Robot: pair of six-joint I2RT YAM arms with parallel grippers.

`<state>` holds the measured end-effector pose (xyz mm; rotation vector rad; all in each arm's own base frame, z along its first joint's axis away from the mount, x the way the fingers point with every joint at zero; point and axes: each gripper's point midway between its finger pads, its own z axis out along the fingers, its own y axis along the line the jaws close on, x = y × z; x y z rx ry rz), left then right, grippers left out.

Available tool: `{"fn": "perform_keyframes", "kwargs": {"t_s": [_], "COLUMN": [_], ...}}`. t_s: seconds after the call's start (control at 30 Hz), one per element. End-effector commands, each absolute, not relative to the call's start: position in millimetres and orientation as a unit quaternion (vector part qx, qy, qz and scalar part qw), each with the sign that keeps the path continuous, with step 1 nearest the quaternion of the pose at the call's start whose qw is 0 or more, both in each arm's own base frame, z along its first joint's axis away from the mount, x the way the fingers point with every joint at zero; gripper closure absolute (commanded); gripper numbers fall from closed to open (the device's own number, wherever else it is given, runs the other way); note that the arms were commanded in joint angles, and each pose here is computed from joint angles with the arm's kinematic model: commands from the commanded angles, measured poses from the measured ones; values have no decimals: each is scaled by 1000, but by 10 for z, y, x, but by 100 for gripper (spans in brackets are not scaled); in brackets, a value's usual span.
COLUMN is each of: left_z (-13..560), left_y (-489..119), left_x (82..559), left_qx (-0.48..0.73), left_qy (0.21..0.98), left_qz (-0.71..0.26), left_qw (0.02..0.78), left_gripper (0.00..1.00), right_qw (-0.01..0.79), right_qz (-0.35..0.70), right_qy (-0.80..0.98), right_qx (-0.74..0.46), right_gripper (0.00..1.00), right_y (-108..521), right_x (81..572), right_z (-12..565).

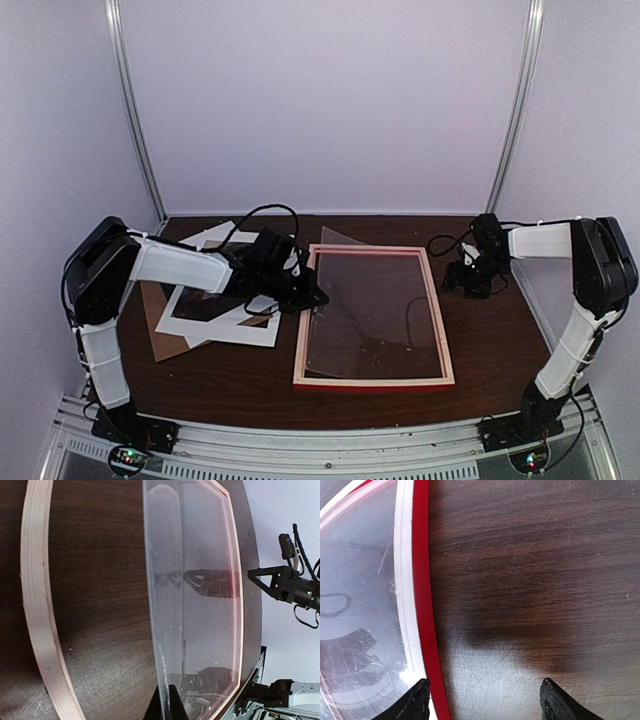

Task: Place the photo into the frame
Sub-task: Place the glass panel in the frame body.

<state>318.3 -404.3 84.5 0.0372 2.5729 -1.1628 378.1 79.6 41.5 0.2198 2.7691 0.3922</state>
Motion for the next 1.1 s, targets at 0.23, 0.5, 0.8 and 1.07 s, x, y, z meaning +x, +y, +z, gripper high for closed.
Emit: {"fn": "perform_keyframes", "kwargs": {"t_s": [0.23,0.5,0.8,1.07], "left_z": [1033,1034,1026,1022], "left_y": [-4045,-4041,-4023,-4024], "left_x": [3349,3365,3357,3349], "left_qx": [8,8,7,9], "left_qy": [889,891,893,894], "left_qz": [-412,-408,-404,-403], "left_qw": [198,198,197,196], "left_gripper": [100,100,100,100], "right_qw": [178,177,176,177], "right_qz": [142,142,142,143], "right_qy": [972,972,972,972], "right_qx": [64,63,62,63], "right_gripper": [25,26,25,25], "right_y": [848,850,851,851], "right_x": [3884,3897,3898,3896], "right_z": [468,465,450,462]}}
